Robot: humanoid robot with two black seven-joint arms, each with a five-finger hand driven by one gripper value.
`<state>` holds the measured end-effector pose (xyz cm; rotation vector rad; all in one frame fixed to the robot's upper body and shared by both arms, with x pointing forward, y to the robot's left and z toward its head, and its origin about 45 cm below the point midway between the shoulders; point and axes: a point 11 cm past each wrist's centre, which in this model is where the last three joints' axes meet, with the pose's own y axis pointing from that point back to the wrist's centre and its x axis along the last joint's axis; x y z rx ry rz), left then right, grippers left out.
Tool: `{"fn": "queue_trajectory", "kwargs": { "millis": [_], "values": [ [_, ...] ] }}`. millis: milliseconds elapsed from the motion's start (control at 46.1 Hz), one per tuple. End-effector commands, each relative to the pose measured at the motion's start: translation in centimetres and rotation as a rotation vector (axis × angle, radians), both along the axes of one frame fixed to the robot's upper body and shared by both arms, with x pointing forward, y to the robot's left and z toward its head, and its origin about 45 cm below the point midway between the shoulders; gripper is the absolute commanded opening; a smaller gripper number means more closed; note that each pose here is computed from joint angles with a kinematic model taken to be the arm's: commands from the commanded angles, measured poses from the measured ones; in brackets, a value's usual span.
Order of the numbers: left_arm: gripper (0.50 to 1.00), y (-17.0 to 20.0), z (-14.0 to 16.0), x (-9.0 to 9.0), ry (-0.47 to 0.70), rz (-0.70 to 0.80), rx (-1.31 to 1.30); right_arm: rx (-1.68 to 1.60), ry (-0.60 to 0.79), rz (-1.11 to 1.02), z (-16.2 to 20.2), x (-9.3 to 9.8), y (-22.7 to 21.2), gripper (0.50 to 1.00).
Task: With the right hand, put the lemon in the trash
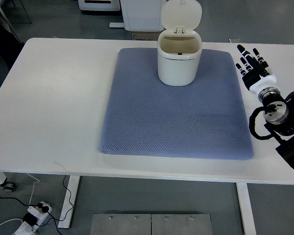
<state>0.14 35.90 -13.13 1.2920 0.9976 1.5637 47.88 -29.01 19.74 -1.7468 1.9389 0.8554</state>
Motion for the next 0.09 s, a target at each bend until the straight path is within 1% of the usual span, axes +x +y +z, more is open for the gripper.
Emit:
{"fn": "queue_trajectory", "kwargs": {
  "millis": [0,65],
  "values": [
    [1.000,0.00,0.00,0.00,0.000,0.000,0.000,-0.001,0.004,0.000,-0.14,-0.07,-0.03,1.000],
    [1.000,0.00,0.00,0.00,0.000,0.000,0.000,-0.002,0.004,-0.002,-0.15,-0.07,-0.15,1.000]
  ]
}}
